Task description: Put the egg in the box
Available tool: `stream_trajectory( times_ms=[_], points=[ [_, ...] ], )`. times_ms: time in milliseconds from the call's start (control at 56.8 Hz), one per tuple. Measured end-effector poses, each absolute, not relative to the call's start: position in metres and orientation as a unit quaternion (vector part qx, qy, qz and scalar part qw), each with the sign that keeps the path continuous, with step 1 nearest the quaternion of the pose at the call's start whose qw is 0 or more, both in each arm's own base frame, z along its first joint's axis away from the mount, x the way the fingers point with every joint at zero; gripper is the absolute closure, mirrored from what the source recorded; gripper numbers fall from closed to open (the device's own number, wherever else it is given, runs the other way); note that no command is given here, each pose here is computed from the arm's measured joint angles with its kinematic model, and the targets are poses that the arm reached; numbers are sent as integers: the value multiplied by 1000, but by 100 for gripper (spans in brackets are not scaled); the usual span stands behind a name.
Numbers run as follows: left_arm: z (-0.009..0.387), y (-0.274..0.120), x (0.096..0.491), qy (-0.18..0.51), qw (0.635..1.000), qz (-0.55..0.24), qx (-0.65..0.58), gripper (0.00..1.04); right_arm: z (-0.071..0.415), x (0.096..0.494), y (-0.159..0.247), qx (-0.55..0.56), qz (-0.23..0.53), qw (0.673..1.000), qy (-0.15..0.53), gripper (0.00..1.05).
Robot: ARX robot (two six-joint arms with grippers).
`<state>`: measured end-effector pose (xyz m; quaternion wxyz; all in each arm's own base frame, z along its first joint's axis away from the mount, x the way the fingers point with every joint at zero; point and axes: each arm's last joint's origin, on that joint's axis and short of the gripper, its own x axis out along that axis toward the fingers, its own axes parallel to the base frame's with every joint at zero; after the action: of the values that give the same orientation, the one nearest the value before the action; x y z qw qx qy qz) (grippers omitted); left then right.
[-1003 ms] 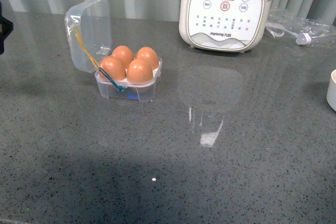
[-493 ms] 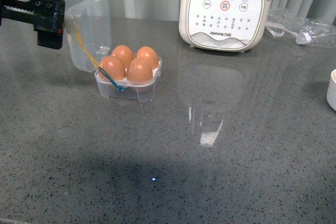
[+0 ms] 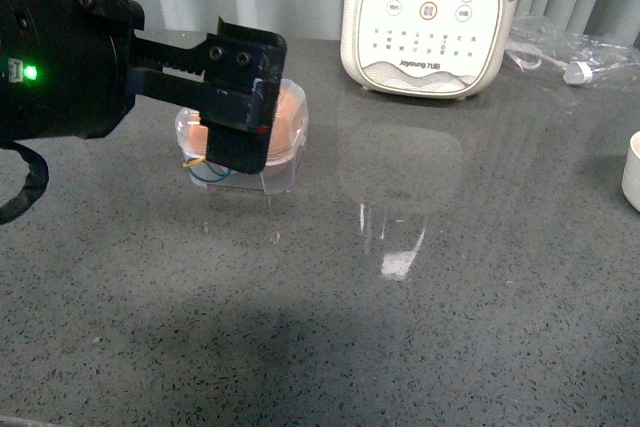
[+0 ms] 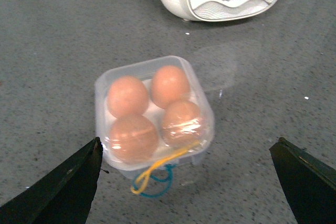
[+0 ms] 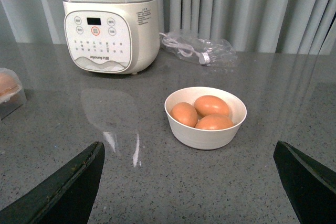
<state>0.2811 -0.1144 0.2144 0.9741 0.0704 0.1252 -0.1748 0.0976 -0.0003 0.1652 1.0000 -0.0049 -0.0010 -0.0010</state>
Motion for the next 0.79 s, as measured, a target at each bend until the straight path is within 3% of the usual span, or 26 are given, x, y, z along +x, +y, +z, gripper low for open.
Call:
stream_trajectory(
  times_ms=[246,440,792],
  points=[
    [231,-107,274,104,978,-169,58,7,165,98,0,-5,-1,1000,-1,7],
    [260,-83,267,45,990,-128,46,7,165,98,0,-5,-1,1000,-1,7],
    [278,-20,207,49,994,-89,38,7,165,98,0,-5,-1,1000,-1,7]
  ],
)
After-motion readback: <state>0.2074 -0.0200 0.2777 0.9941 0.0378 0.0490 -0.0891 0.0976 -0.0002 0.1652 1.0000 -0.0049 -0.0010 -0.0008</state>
